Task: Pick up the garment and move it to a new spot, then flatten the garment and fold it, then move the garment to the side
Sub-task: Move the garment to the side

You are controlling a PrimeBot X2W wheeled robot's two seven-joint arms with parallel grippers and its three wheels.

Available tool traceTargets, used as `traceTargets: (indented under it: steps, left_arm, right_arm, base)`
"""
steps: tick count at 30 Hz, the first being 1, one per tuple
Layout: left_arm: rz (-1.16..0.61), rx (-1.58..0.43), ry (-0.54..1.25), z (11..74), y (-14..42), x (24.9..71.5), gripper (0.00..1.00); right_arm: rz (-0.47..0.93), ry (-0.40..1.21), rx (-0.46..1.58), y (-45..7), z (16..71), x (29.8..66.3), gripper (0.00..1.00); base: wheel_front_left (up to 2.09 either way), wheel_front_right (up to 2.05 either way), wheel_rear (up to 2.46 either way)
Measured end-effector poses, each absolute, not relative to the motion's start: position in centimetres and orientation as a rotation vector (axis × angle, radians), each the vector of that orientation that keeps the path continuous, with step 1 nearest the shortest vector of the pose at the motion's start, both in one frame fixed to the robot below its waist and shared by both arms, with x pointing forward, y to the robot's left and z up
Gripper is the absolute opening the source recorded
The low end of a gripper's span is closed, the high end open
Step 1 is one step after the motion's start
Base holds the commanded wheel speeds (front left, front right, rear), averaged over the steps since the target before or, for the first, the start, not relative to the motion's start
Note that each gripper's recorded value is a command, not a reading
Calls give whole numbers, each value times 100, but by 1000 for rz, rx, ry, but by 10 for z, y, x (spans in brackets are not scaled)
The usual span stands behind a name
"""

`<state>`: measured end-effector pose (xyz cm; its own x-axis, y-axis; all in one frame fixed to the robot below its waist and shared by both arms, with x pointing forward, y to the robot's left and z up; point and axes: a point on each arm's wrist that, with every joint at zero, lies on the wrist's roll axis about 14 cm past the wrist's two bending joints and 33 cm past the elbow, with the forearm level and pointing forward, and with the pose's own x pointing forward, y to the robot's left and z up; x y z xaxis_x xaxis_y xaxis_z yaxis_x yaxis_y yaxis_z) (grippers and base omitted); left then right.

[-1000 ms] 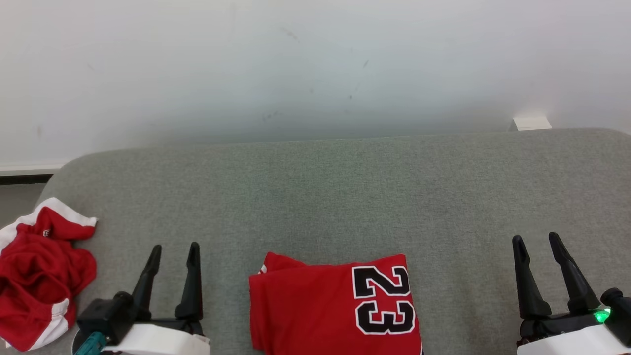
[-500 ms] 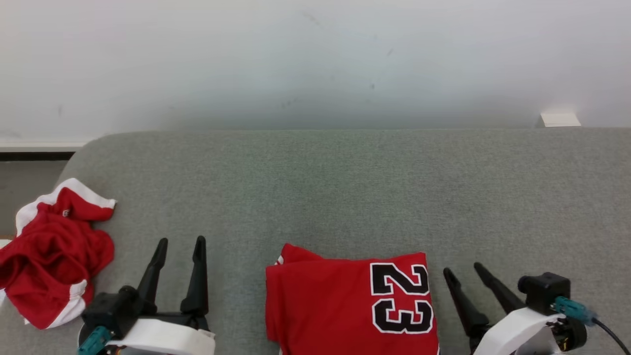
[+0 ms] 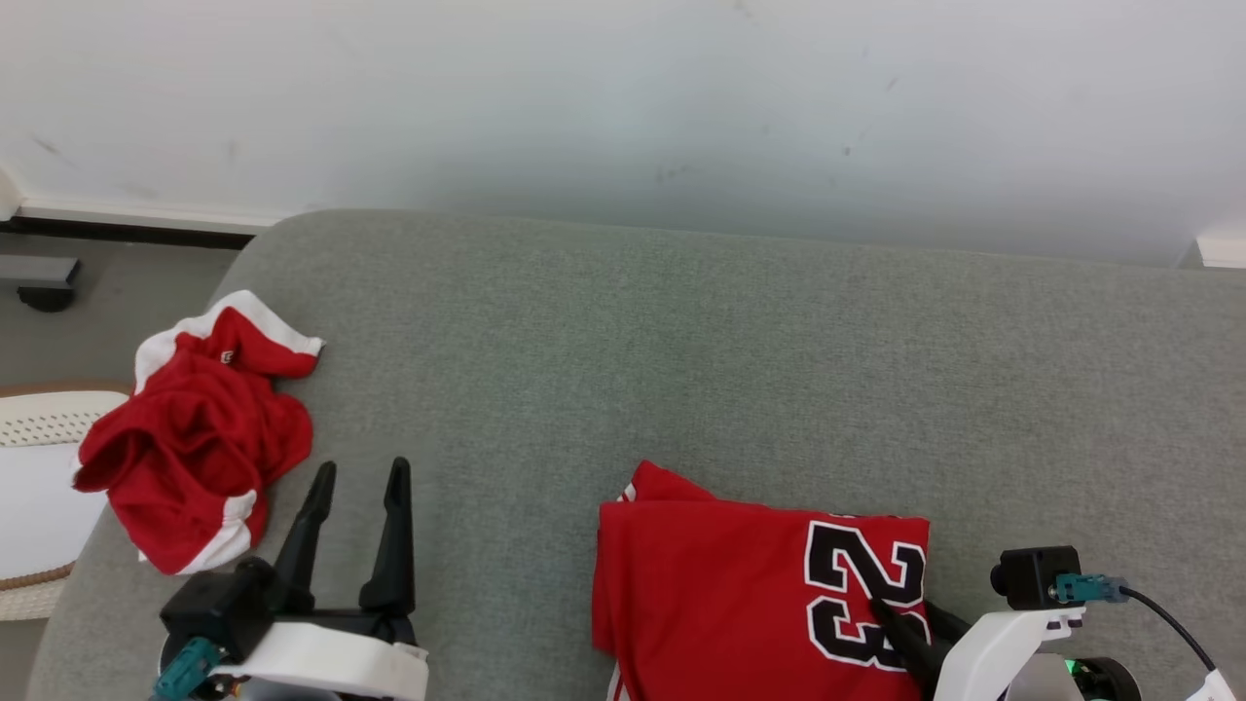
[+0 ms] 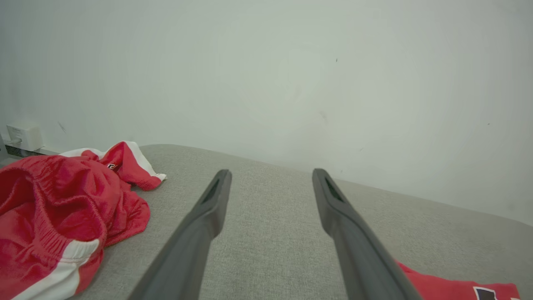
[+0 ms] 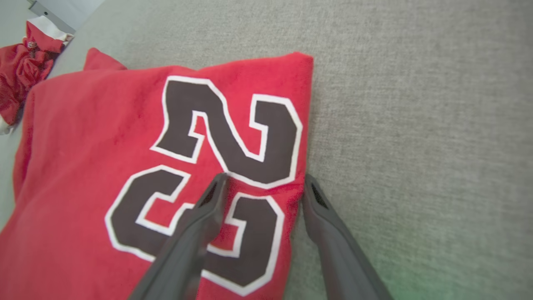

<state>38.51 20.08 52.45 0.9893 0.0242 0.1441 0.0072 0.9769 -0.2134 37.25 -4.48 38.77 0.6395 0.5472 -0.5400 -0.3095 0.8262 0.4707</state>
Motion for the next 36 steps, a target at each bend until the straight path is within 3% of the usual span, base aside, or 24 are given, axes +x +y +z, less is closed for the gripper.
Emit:
traceTargets:
  steps: [1, 2, 3, 21, 36]
  left_arm:
    - [13, -214, -146, 524, 202, 384, 100]
    - [20, -213, -146, 524, 205, 383, 100]
    - [24, -212, -145, 524, 206, 383, 100]
    - [-34, -213, -168, 533, 188, 386, 100]
    - [-354, -237, -195, 551, 77, 429, 100]
  right_arm:
    - [506, 736, 352, -44, 387, 373, 38]
    - [508, 743, 351, -43, 385, 373, 15]
    - [511, 746, 350, -42, 385, 374, 0]
    - [431, 505, 342, -71, 426, 405, 0]
    - [184, 313, 303, -177, 471, 427, 0]
  base:
    - [0, 0, 0]
    - [0, 0, 0]
    - [0, 0, 0]
    - [0, 0, 0]
    - [0, 0, 0]
